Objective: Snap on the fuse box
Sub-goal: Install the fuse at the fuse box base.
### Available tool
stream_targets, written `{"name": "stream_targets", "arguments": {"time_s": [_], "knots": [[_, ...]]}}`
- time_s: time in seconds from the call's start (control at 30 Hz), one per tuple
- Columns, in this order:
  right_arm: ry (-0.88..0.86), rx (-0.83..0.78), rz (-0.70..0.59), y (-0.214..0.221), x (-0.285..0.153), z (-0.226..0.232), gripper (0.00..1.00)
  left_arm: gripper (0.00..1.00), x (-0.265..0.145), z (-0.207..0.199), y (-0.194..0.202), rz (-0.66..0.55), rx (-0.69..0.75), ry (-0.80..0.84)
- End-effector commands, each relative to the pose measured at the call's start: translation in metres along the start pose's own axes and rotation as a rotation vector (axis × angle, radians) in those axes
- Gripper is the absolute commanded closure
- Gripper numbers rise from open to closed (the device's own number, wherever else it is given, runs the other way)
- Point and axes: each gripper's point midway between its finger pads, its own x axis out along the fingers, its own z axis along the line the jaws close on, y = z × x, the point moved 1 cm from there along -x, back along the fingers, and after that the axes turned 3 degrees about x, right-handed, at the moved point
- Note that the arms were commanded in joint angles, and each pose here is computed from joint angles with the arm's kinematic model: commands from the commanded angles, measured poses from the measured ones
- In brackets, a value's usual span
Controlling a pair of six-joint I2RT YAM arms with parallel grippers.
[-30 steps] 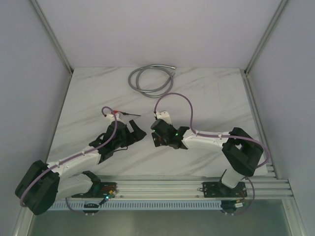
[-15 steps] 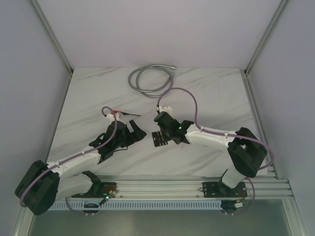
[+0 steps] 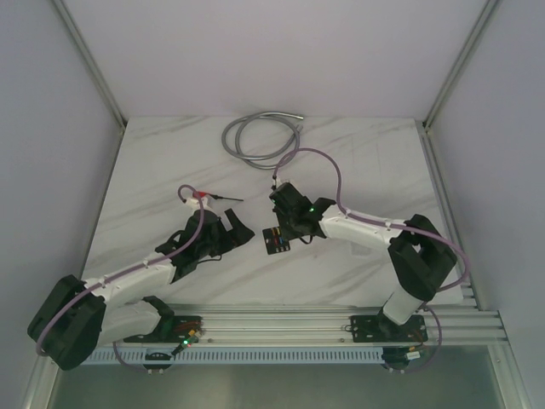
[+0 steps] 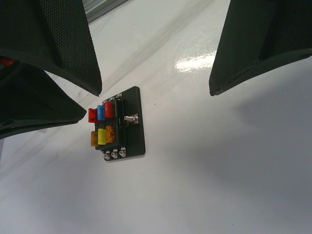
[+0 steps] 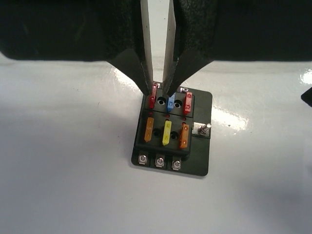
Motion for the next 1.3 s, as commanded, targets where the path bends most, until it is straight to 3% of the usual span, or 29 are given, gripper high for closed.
{"name": "stream_targets", "arguments": {"time_s": [0.0, 0.53, 0.77, 1.27], "knots": [[0.008, -0.006, 0.043, 0.001, 0.003, -0.001, 0.8, 0.0, 0.002, -0.004, 0.0, 0.011, -0.006, 0.015], [0.021, -0.029, 0.092, 0.006, 0.012, 0.0, 0.87, 0.0, 0.004, -0.005, 0.0, 0.015, -0.008, 0.021], [0.04, -0.045, 0.158, 0.019, 0.018, -0.003, 0.97, 0.0, 0.004, -0.006, 0.0, 0.016, -0.007, 0.022], [0.138, -0.109, 0.334, 0.061, 0.048, -0.016, 1.0, 0.0, 0.004, -0.004, 0.002, 0.018, -0.014, 0.019]]}}
